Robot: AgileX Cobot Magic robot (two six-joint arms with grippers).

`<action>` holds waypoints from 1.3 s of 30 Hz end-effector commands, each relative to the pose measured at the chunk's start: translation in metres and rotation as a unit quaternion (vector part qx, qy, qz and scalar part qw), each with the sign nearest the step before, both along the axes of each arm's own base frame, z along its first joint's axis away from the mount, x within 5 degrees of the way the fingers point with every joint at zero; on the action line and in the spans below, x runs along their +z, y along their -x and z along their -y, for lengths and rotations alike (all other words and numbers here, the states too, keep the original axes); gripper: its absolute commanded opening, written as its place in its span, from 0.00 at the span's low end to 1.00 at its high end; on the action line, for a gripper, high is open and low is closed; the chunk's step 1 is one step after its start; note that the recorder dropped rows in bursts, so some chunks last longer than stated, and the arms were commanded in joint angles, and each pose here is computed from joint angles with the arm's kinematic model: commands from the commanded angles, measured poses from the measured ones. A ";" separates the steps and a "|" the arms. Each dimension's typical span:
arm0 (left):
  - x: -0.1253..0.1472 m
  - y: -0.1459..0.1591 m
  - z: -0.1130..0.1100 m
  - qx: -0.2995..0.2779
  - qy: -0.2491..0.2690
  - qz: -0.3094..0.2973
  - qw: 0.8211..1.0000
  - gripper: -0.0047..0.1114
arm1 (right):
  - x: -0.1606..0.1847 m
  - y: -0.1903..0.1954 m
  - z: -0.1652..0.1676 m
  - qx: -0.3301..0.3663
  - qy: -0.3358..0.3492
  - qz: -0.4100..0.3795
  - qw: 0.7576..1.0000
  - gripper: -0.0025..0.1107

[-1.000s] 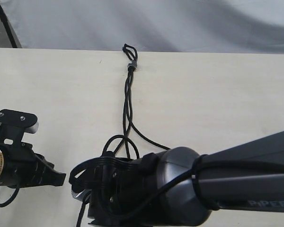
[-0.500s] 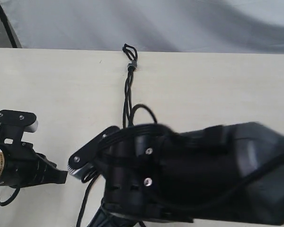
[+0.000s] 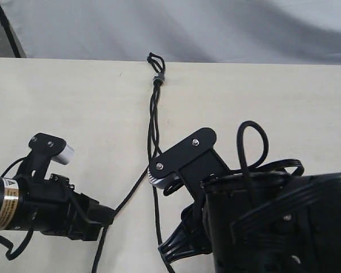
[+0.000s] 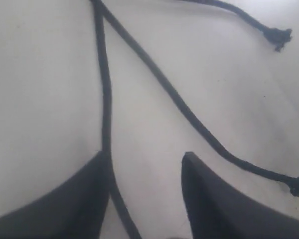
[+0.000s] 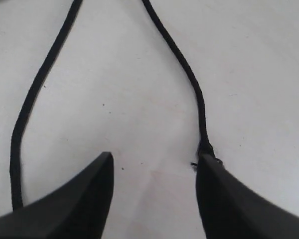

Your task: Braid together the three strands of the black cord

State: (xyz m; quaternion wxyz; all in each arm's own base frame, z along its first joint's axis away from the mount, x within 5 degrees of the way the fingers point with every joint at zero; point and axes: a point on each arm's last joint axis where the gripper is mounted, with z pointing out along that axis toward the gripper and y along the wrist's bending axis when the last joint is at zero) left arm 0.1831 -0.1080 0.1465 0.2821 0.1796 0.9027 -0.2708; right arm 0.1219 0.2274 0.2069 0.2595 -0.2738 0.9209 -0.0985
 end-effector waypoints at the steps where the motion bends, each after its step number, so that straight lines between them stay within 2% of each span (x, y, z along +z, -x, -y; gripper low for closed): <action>1: 0.003 -0.003 0.010 -0.005 -0.047 0.021 0.999 0.37 | 0.003 -0.002 0.001 0.002 -0.006 0.014 1.000 0.45; 5: 0.008 -0.004 0.024 -0.015 -0.092 0.047 0.995 0.35 | 0.003 -0.003 0.001 0.002 -0.007 0.015 1.000 0.45; 9: 0.011 -0.010 0.022 0.031 -0.152 0.061 0.986 0.41 | 0.003 -0.003 0.002 0.000 -0.005 0.015 1.000 0.45; 12: 0.004 -0.010 0.026 0.021 -0.148 0.046 0.988 0.46 | 0.003 -0.003 0.002 0.002 -0.003 0.018 1.000 0.45; 23: -0.035 -0.027 0.040 0.005 -0.184 -0.014 0.983 0.46 | 0.005 -0.006 0.011 -0.024 0.035 0.043 0.998 0.45; 26: -0.040 -0.029 0.039 0.009 -0.195 -0.020 0.981 0.40 | 0.004 -0.006 0.007 -0.012 0.018 0.039 0.999 0.45; 29: -0.040 -0.029 0.039 0.000 -0.202 -0.014 0.979 0.23 | 0.003 -0.005 0.002 0.003 -0.006 0.033 0.999 0.45; 31: -0.038 -0.029 0.038 -0.009 -0.211 -0.003 0.977 0.08 | 0.002 -0.004 -0.001 0.010 -0.022 0.027 0.999 0.45; 32: -0.037 -0.031 0.037 -0.006 -0.220 0.003 0.976 0.04 | 0.001 -0.003 -0.003 0.016 -0.031 0.022 0.999 0.45; 36: -0.031 -0.040 0.028 0.030 -0.269 0.024 0.963 0.04 | -0.011 0.003 -0.008 0.044 -0.071 -0.006 0.997 0.45; 39: -0.028 -0.045 0.028 0.039 -0.280 0.034 0.959 0.04 | -0.023 0.008 -0.014 0.067 -0.106 -0.034 0.991 0.45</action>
